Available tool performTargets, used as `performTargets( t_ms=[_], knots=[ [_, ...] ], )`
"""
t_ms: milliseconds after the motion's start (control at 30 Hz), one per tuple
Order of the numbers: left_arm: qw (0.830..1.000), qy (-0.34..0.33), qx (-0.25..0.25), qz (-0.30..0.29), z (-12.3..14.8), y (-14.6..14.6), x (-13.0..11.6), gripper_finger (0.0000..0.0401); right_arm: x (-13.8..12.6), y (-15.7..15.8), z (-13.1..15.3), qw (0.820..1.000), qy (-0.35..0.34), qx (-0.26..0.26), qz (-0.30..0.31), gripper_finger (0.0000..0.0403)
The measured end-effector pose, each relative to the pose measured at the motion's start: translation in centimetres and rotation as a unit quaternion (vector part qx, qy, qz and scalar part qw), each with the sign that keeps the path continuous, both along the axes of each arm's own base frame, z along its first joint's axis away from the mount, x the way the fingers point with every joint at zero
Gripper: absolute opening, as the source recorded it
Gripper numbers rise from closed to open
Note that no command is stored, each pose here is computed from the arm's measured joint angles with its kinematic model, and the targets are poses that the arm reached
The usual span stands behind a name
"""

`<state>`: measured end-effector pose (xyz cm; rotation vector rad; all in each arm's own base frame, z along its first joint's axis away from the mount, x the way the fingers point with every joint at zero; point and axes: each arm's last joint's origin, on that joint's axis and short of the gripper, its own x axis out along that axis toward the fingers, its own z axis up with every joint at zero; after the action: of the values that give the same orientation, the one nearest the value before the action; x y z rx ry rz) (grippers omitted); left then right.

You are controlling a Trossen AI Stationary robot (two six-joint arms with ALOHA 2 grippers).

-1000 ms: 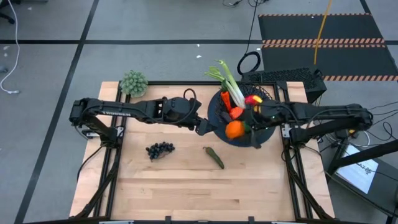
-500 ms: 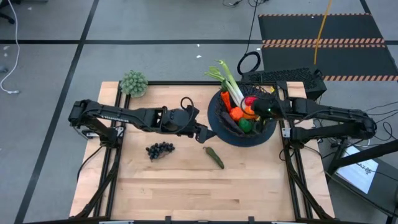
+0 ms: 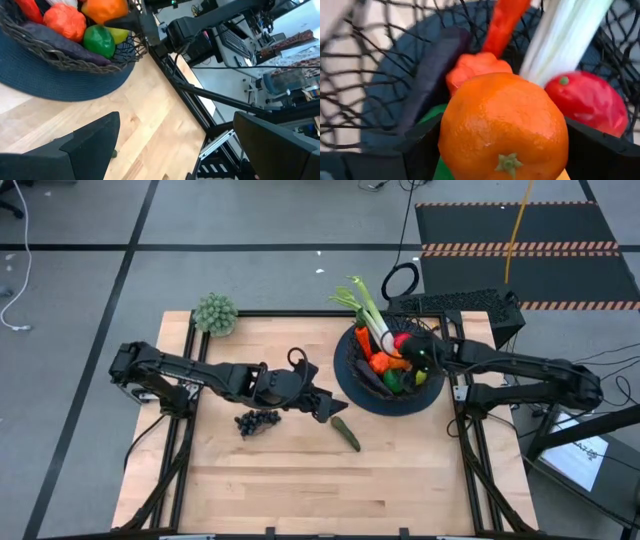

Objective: Build produce basket
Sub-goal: Put the orange into the black woven basket, then put the green pepper into the black woven basket

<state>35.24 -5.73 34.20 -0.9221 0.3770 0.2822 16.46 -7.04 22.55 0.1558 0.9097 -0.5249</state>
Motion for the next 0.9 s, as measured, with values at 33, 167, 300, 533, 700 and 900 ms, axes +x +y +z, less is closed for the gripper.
performTargets(
  t_ms=[33, 167, 300, 533, 700, 900],
  knots=[
    [1.000, 0.000, -0.004, 0.002, 0.0, 0.0, 0.0, 0.0388, -0.1, -0.1, -0.3, 1.000, 0.005, 0.002, -0.006, 0.0329],
    [1.000, -0.001, -0.009, 0.006, 0.0, 0.0, 0.0, 0.0388, -0.4, -0.6, -0.9, 0.997, 0.022, -0.020, -0.065, 0.0338],
    [1.000, -0.001, -0.009, 0.006, 0.0, 0.0, 0.0, 0.0388, -0.6, -0.8, -0.8, 0.995, 0.030, -0.050, -0.085, 0.0363],
    [1.000, -0.002, -0.006, 0.008, 0.0, 0.1, 0.0, 0.0388, -0.9, -0.4, -0.2, 0.996, -0.004, -0.025, -0.083, 0.0394],
    [1.000, -0.001, -0.004, 0.007, 0.0, 0.1, 0.0, 0.0388, -1.6, 0.1, 0.8, 0.991, -0.073, 0.022, -0.114, 0.0395],
    [1.000, 0.005, 0.017, -0.003, -0.1, 0.1, 0.0, 0.0388, -2.5, 1.1, 2.0, 0.966, -0.171, 0.146, -0.131, 0.0395]
  ],
)
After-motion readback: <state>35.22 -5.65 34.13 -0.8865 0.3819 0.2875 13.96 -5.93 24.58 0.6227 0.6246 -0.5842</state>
